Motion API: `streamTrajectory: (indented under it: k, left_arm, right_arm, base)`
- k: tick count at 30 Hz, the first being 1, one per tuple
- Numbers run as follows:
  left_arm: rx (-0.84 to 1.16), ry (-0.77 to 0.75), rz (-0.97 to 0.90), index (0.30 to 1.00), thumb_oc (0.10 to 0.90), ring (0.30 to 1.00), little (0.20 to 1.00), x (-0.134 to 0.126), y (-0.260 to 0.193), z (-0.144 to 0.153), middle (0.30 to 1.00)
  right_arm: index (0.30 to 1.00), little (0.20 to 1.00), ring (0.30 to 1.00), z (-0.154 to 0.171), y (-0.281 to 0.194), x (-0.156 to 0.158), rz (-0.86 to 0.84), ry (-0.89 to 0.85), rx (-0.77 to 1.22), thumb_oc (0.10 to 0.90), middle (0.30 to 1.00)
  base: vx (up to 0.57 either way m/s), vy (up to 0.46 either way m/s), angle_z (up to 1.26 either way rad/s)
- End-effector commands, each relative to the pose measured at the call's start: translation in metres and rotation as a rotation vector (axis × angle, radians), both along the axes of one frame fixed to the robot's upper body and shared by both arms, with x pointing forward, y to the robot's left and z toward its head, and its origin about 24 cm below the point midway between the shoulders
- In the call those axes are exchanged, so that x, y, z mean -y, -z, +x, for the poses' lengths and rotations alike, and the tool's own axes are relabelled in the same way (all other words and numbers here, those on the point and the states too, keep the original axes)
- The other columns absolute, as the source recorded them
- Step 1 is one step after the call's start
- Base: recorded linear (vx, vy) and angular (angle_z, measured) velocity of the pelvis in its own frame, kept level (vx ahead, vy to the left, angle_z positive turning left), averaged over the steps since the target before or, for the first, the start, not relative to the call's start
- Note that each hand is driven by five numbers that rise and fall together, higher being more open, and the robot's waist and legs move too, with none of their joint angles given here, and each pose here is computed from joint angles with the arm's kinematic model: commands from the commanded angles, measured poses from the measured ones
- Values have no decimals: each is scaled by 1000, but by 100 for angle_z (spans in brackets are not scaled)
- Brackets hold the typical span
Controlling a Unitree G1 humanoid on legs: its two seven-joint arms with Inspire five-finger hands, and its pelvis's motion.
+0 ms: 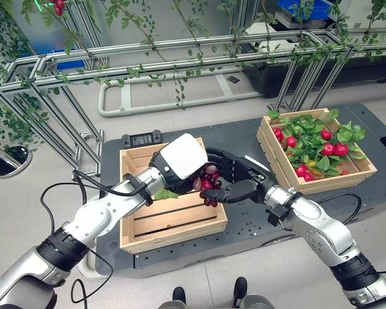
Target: Pick up the fruits from the basket on one side to the basket on the other side
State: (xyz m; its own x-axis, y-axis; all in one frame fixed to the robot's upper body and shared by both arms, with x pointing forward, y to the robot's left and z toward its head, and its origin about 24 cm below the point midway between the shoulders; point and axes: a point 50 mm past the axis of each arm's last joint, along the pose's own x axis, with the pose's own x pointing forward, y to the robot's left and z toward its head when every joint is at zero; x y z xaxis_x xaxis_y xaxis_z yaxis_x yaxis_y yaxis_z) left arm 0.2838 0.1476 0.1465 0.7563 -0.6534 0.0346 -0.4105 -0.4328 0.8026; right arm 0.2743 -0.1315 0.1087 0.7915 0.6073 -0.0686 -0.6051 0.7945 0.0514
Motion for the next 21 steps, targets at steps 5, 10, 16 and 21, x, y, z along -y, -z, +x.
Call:
streamTrajectory:
  k: [5,10,16,21]
  left_arm:
    - [260,120,-124,300,400,300,300,28,-69,8,300]
    - [274,152,-147,300,400,300,300,31,-71,5,300]
    - [295,191,-158,300,400,300,300,36,-72,0,300]
    - [320,211,-186,300,400,300,300,38,-75,-3,300]
  right_arm:
    - [900,900,900,9,-28,-18,88,-21,112,800,900]
    - [900,900,900,10,-23,-19,74,-1,80,800,900]
    - [467,467,467,10,-14,-20,51,12,35,511,467]
    - [396,396,396,12,-5,-19,1,28,8,464,396]
  base:
    - [0,0,0]
    - [0,0,0]
    - [0,0,0]
    - [0,0,0]
